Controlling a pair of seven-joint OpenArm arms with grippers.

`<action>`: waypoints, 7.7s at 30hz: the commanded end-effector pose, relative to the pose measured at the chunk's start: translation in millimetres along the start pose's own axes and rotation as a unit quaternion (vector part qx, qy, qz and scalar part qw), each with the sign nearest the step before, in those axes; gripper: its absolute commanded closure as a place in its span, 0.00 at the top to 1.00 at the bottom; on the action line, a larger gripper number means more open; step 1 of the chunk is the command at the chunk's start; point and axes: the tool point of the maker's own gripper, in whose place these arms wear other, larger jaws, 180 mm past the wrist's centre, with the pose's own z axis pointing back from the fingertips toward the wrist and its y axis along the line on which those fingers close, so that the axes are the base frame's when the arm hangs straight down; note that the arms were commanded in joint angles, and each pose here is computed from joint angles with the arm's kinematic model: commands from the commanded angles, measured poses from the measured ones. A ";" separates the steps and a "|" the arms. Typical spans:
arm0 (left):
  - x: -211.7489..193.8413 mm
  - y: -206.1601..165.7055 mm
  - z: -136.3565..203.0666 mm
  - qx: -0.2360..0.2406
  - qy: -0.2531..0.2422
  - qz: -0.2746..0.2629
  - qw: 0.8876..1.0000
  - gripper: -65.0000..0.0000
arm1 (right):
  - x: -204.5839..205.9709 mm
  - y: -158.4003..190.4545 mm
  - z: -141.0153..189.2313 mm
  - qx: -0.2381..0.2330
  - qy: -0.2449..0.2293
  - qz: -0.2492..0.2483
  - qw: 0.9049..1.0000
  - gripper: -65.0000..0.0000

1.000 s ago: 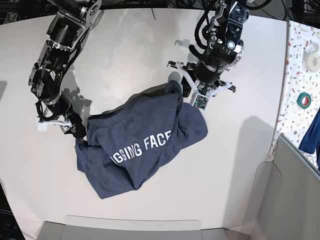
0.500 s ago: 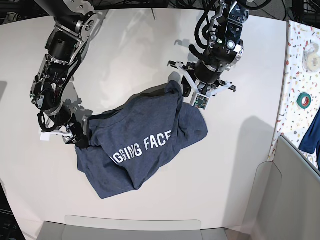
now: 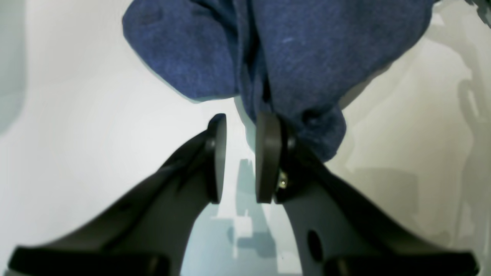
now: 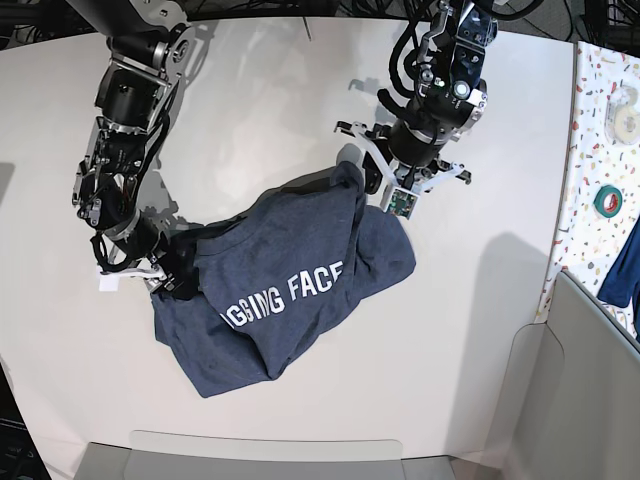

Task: Layout the t-shirt on the table in an organized manner, then fold the t-shirt properly
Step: 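Release with the right gripper and regrasp the shirt hem corner, then move the left gripper to grasp the shirt edge beside the right gripper, then lift the shirt with both grippers and spread the grippers apart, then lower the shirt and regrasp its edge with the right gripper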

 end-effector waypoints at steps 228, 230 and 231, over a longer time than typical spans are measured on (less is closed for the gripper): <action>112.6 97.3 42.9 0.324 -0.153 -0.290 0.888 0.00 | -219.7 99.5 57.1 -0.094 0.039 0.895 0.435 0.37; 112.6 96.8 42.8 0.323 -0.153 -0.290 0.888 0.00 | -217.5 103.1 55.5 -0.094 0.034 0.896 0.434 0.37; 112.6 96.8 42.8 0.323 -0.153 -0.290 0.888 0.00 | -217.4 104.5 54.8 -0.094 0.033 0.895 0.434 0.37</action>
